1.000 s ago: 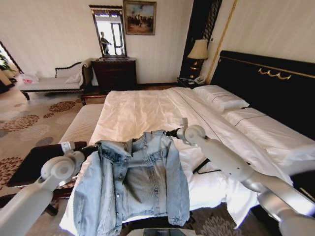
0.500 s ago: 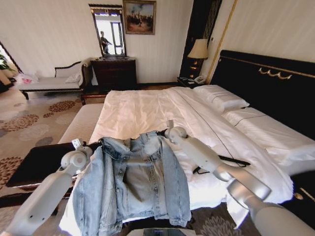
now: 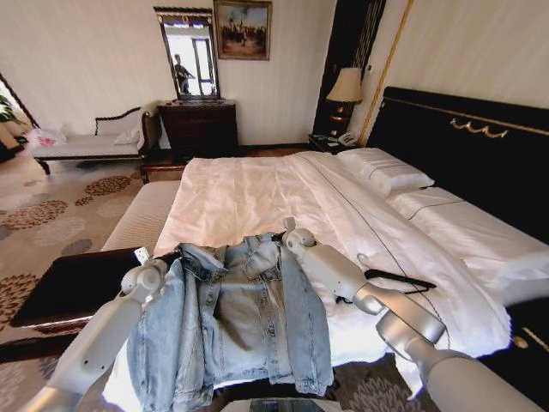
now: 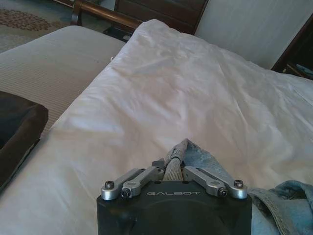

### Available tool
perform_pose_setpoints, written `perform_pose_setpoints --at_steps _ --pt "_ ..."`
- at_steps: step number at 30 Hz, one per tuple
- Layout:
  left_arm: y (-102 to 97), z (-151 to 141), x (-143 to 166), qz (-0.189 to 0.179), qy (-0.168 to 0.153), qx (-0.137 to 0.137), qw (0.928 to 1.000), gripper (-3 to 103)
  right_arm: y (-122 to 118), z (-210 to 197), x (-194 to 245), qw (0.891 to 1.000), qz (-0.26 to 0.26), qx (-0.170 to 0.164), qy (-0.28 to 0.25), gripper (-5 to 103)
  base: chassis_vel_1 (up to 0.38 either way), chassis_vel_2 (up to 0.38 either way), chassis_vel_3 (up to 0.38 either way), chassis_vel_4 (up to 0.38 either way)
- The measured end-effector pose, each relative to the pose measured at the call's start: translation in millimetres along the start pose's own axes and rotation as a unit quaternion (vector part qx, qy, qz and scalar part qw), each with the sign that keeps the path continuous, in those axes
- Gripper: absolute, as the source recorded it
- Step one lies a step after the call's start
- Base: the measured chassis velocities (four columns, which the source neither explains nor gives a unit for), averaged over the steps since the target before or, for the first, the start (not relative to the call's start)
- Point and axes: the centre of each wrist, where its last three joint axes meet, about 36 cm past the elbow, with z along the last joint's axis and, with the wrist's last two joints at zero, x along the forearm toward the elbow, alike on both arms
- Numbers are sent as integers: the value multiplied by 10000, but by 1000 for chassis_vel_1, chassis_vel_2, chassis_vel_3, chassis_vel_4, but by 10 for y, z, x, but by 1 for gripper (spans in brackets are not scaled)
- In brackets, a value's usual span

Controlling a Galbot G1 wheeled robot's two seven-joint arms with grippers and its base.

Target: Pick up the clothes from the bed and hang them on the clothes hanger.

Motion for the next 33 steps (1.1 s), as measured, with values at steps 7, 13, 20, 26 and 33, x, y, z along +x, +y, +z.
perform_pose_setpoints --at_steps 7,13,20,26,33 --pt "150 -97 189 -73 -151 -235 9996 35 -86 54 89 9990 104 326 -288 28 0 0 0 0" --pt "269 -130 484 156 -508 -465 9975 57 -295 65 255 9960 339 527 -629 49 0 0 0 0" --pt "326 -137 662 392 -857 -632 9935 85 -556 119 451 9923 476 665 -932 77 0 0 0 0" --pt "312 -166 723 587 -1145 -758 9888 100 -513 221 669 9910 191 616 -1174 99 0 0 0 0" --pt "515 -5 1185 68 -1747 -1622 9711 100 -588 556 924 9807 26 820 -1772 100 0 0 0 0"
